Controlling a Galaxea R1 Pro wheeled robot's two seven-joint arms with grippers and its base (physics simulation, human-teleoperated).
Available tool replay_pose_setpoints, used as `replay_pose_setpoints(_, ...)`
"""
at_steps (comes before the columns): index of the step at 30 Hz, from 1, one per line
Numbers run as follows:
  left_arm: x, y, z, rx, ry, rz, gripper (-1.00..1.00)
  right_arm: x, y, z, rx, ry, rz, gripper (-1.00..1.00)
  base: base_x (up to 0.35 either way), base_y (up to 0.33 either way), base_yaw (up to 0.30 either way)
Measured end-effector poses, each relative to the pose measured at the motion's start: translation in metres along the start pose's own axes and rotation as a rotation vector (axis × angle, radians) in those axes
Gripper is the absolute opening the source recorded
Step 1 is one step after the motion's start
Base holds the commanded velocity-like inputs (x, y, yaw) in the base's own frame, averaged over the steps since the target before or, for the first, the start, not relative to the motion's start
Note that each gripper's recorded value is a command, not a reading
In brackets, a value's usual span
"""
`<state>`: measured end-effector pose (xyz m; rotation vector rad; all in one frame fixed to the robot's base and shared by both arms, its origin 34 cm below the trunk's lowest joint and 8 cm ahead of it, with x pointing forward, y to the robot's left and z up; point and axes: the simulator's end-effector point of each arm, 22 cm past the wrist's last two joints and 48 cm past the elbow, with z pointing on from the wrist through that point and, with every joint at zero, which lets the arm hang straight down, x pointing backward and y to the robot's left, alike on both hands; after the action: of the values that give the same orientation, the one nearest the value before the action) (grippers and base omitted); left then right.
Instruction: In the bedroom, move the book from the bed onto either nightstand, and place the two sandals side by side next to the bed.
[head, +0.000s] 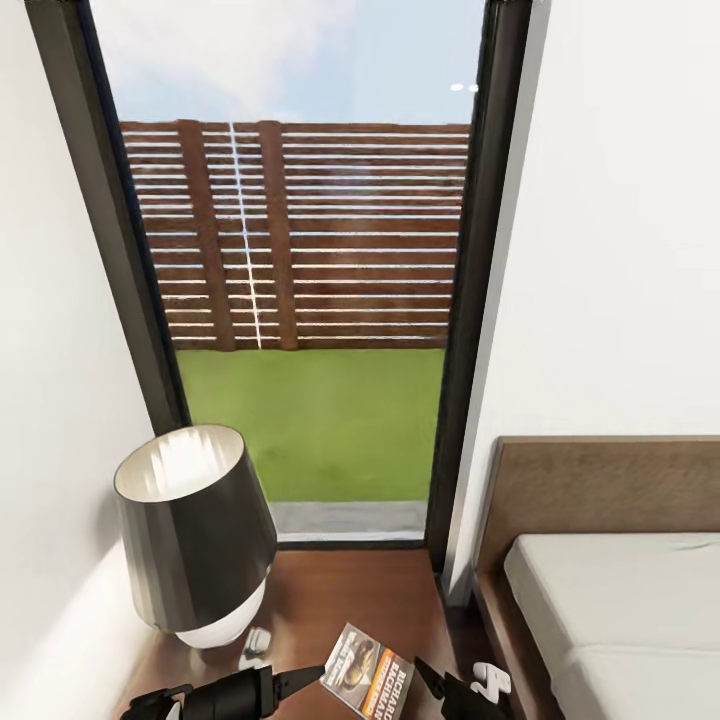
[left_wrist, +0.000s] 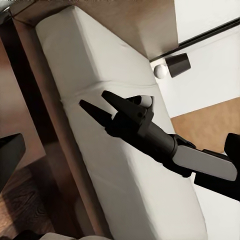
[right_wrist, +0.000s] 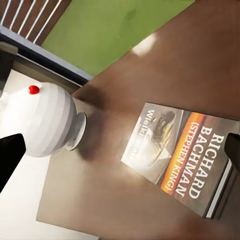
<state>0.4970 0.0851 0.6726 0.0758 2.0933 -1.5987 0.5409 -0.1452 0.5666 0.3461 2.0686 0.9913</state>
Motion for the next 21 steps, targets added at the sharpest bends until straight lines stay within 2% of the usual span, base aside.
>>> replay_pose_setpoints(8,-0.007,-0.008,-0.002,-0.021,0.000,0.005,1.00,-0.010,0.010,-0.005,0.001,0.000,-0.001,1.00,0.000,0.000,0.000)
replay_pose_setpoints(10,-0.009,-0.006,-0.003,-0.044,0.000,0.007,1.00,-0.012,0.013,-0.006,0.001,-0.001,-0.001,1.00,0.000,0.000,0.000)
replay_pose_setpoints(14,-0.013,0.015,-0.006,-0.171,-0.001,0.014,1.00,-0.026,0.006,-0.016,0.017,-0.005,-0.018,1.00,0.000,0.000,0.000)
replay_pose_setpoints(16,-0.017,0.026,-0.008,-0.237,-0.010,0.032,1.00,-0.036,-0.003,-0.024,0.034,-0.008,-0.033,1.00,0.000,0.000,0.000)
replay_pose_setpoints(19,-0.029,0.050,-0.015,-0.380,-0.051,0.088,1.00,-0.056,-0.023,-0.042,0.071,-0.013,-0.063,1.00,0.000,0.000,0.000)
replay_pose_setpoints(21,-0.028,0.064,-0.020,-0.451,-0.061,0.091,1.00,-0.062,-0.027,-0.048,0.082,-0.013,-0.070,1.00,0.000,0.000,0.000)
